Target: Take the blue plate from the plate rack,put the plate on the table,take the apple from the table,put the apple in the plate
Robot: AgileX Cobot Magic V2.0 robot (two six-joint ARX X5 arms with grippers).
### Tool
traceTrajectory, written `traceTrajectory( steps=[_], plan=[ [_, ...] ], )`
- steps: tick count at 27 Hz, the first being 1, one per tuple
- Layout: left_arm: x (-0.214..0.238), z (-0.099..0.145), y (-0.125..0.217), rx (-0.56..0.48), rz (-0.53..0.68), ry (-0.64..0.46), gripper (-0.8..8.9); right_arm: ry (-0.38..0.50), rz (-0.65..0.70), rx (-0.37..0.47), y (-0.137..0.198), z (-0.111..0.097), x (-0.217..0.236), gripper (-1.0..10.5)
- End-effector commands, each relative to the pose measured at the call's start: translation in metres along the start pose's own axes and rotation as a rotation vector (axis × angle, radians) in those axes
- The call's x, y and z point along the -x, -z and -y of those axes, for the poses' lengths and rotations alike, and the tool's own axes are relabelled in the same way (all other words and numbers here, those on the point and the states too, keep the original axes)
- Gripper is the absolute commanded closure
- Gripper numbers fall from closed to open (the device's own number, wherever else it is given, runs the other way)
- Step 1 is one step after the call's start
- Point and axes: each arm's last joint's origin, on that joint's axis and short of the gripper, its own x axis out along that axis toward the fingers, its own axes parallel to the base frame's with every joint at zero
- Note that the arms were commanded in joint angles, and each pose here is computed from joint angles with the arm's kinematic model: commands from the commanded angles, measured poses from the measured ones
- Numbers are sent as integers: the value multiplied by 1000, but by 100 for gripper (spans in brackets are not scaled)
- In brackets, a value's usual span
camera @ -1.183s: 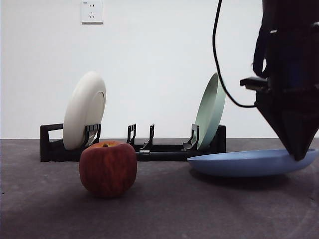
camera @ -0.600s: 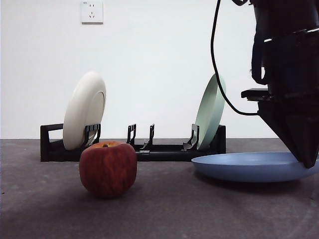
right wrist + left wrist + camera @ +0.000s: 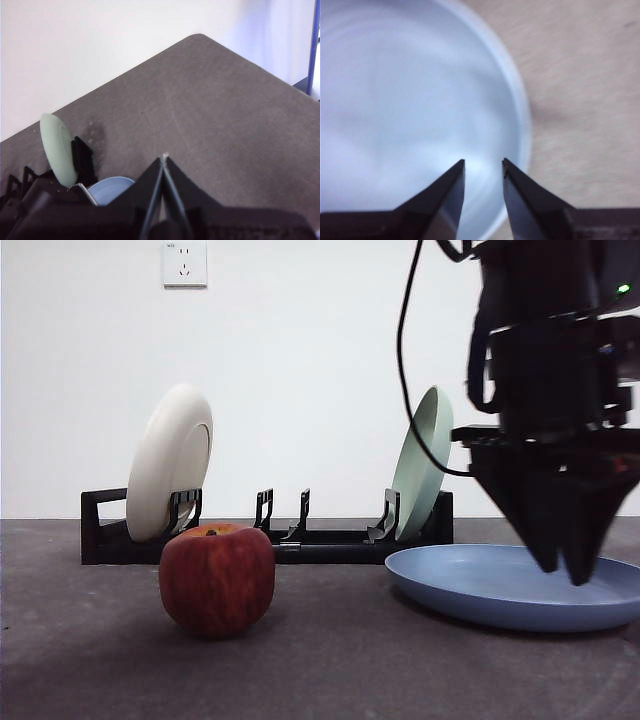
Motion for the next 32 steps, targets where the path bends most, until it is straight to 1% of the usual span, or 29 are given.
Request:
traceTrajectory(
  steps=[1, 3, 6, 9, 12, 13, 15, 18, 22, 25, 27, 29, 31, 32],
  plan=[
    [-7, 2, 4, 43, -43, 6, 684, -26, -5, 7, 0, -1, 1, 946],
    [2, 1, 5, 56, -47, 24, 685, -45, -11, 21, 0, -1, 1, 946],
    [24, 0, 5, 56, -14, 76, 687, -63, -17, 43, 0, -2, 0, 946],
    [59, -2, 7, 62, 50, 129, 687, -70, -22, 59, 0, -2, 0, 946],
    [105, -5, 14, 65, 124, 165, 687, -74, -17, 56, -2, -4, -2, 946],
    [124, -7, 18, 66, 153, 169, 687, -90, -17, 55, -3, -5, -4, 946],
    [158, -10, 28, 72, 209, 161, 687, -156, -34, 54, -6, -10, -9, 946],
    [212, -14, 49, 89, 312, 152, 687, -291, -76, 56, -13, -21, -21, 946],
    [285, -18, 87, 99, 474, 130, 688, -446, -130, 69, -21, -35, -44, 946],
    [330, -19, 122, 102, 588, 112, 688, -555, -228, 80, -20, -45, -71, 945],
    [354, -20, 144, 111, 649, 89, 688, -612, -311, 79, -18, -52, -91, 942],
    [375, -20, 167, 131, 696, 43, 688, -639, -385, 90, -16, -58, -111, 924],
    [392, -21, 191, 176, 731, -22, 688, -643, -468, 120, -13, -67, -132, 833],
    [398, -22, 201, 201, 740, -52, 688, -653, -505, 135, -10, -72, -140, 807]
  ],
)
